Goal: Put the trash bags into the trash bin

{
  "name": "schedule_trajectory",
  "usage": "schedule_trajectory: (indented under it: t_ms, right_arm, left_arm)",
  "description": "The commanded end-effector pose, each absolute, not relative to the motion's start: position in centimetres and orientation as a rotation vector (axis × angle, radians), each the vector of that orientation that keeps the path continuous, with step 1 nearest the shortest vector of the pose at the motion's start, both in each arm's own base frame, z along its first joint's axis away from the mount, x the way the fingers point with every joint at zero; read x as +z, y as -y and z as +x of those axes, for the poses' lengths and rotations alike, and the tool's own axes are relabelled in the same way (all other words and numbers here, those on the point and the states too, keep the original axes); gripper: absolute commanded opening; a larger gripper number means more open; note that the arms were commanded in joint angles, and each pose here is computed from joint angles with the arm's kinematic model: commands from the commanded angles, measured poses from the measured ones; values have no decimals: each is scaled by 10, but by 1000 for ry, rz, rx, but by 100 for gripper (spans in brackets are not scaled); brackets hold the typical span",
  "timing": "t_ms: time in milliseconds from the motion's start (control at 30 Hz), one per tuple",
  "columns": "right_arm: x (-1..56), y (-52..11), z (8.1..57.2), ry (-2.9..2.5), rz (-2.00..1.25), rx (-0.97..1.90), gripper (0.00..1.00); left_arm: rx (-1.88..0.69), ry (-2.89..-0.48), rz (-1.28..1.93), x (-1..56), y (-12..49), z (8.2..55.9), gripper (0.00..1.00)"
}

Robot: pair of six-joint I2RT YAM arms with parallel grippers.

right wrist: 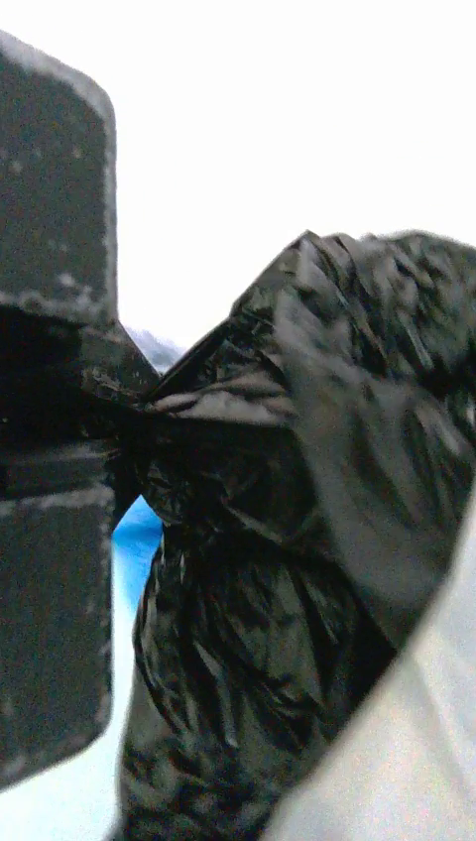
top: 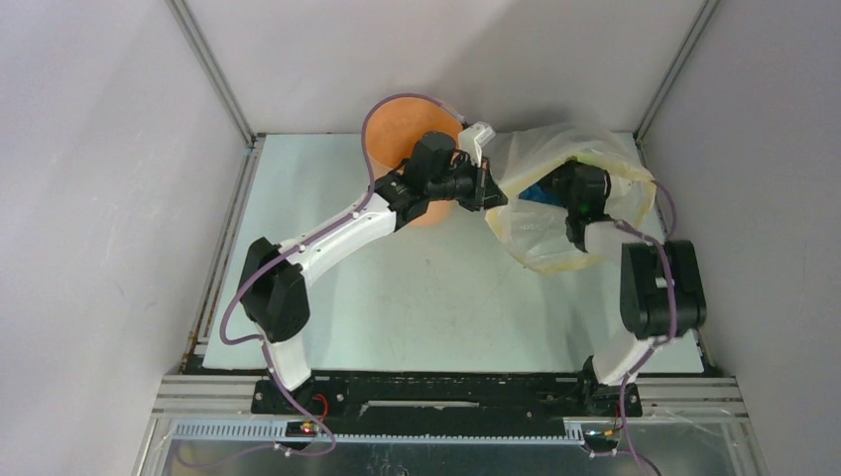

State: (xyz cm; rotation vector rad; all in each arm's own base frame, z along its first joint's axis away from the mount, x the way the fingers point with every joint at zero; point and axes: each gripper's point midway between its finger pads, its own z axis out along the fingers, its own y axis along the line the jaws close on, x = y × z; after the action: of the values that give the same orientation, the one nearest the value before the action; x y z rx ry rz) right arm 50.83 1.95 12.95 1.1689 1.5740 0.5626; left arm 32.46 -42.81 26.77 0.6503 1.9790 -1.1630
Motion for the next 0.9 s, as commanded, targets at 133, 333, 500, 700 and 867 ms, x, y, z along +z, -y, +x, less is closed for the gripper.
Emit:
schedule_trajectory:
  t_ms: [133,333,500,700,867]
  right_arm:
    - [209,-82,426,-1596,965,828,10]
    - [245,-116,367,-1671,765,963,8]
    - [281,-115,318,-1643,640,972,4]
    - [315,-123,266,-1640,473,1038,3]
    - [357,-144,225,-1670,270,1136,0]
  left_arm:
    - [-1151,-1953,580,280,421,332,0]
    - [-1163,-1969,554,269,420,331,0]
    - [-1148,-2005,534,252,416,333,0]
    - [-1095,-2068,515,219,414,342,0]
    - [-1066,-2113,511,193,420,352,0]
